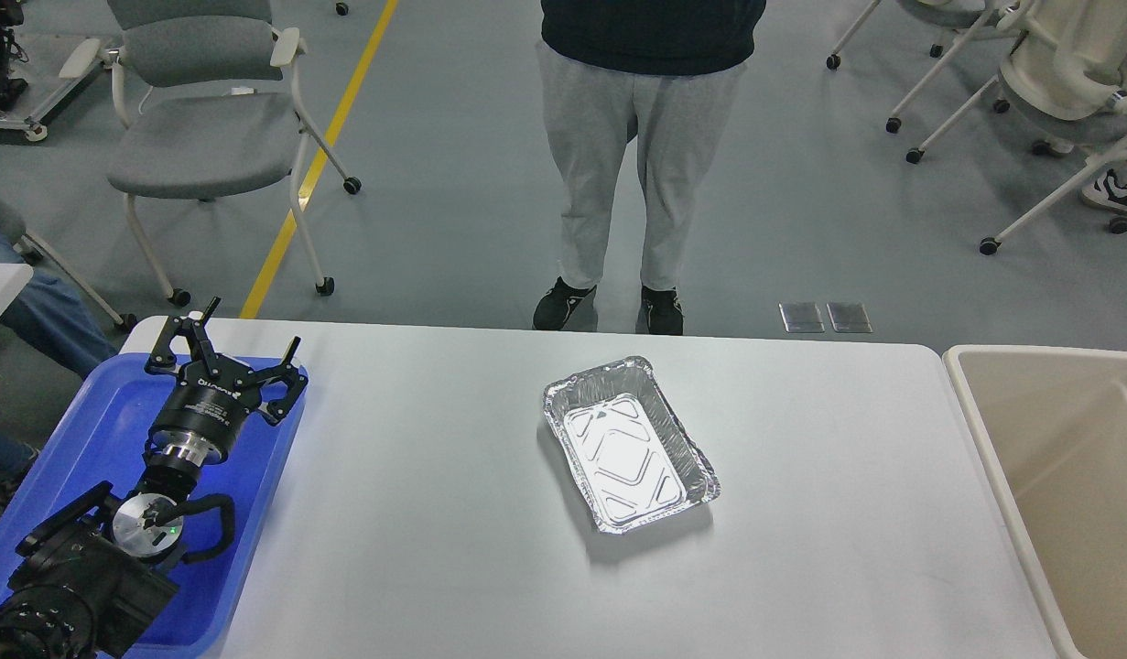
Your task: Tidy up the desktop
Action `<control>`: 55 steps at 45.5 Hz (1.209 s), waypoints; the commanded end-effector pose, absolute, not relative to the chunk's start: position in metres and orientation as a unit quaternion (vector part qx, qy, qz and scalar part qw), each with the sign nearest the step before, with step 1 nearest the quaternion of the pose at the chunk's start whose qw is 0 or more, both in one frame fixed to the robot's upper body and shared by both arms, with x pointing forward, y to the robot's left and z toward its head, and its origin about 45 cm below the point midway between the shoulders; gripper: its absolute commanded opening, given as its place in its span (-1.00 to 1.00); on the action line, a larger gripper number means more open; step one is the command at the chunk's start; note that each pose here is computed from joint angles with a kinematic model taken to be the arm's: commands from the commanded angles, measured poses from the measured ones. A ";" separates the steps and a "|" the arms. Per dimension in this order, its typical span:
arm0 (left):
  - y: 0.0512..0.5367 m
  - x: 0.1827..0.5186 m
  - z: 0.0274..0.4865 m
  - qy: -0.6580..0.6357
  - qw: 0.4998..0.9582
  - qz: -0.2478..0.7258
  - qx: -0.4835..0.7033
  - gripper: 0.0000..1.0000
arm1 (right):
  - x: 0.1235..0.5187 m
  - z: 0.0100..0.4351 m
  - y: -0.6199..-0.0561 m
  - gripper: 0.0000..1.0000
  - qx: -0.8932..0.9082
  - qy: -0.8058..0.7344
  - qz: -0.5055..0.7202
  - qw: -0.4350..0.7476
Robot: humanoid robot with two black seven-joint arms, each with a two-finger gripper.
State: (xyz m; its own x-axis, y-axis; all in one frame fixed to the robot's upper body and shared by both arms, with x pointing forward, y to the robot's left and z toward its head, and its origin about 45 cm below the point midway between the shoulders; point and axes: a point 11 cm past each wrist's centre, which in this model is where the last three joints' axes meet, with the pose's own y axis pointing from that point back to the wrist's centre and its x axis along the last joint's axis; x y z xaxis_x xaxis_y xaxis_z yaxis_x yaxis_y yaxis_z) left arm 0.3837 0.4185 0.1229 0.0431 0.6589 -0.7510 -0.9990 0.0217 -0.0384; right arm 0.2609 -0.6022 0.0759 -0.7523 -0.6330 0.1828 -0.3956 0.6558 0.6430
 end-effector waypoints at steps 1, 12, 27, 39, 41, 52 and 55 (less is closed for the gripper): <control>0.419 0.384 0.123 0.282 0.657 0.631 -0.301 1.00 | 0.268 0.087 -0.608 1.00 0.291 -0.894 -0.292 0.177; 0.419 0.384 0.123 0.282 0.657 0.631 -0.301 1.00 | 0.318 0.120 -0.592 1.00 0.333 -0.903 -0.266 0.057; 0.419 0.384 0.123 0.282 0.657 0.631 -0.301 1.00 | 0.378 0.214 -0.567 1.00 0.450 -0.859 -0.238 -0.061; 0.419 0.384 0.123 0.282 0.657 0.631 -0.301 1.00 | 0.410 0.252 -0.509 1.00 0.581 -0.769 -0.232 -0.130; 0.419 0.384 0.123 0.282 0.657 0.631 -0.300 1.00 | 0.414 0.253 -0.499 1.00 0.594 -0.757 -0.235 -0.138; 0.419 0.384 0.123 0.282 0.657 0.631 -0.301 1.00 | 0.430 0.238 -0.448 1.00 0.619 -0.695 -0.299 -0.212; 0.419 0.384 0.123 0.282 0.657 0.631 -0.300 1.00 | 0.432 0.232 -0.434 1.00 0.629 -0.673 -0.319 -0.223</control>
State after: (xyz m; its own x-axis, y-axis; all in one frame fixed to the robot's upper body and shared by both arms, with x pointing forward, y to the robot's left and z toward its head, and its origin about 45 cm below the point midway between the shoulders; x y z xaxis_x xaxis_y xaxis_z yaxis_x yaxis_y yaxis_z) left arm 0.3837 0.4187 0.1230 0.0432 0.6595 -0.7504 -0.9990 0.0219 -0.0383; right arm 0.4193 -0.4822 0.2344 -0.2527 -0.7899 -0.5588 -0.9644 0.1588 0.2115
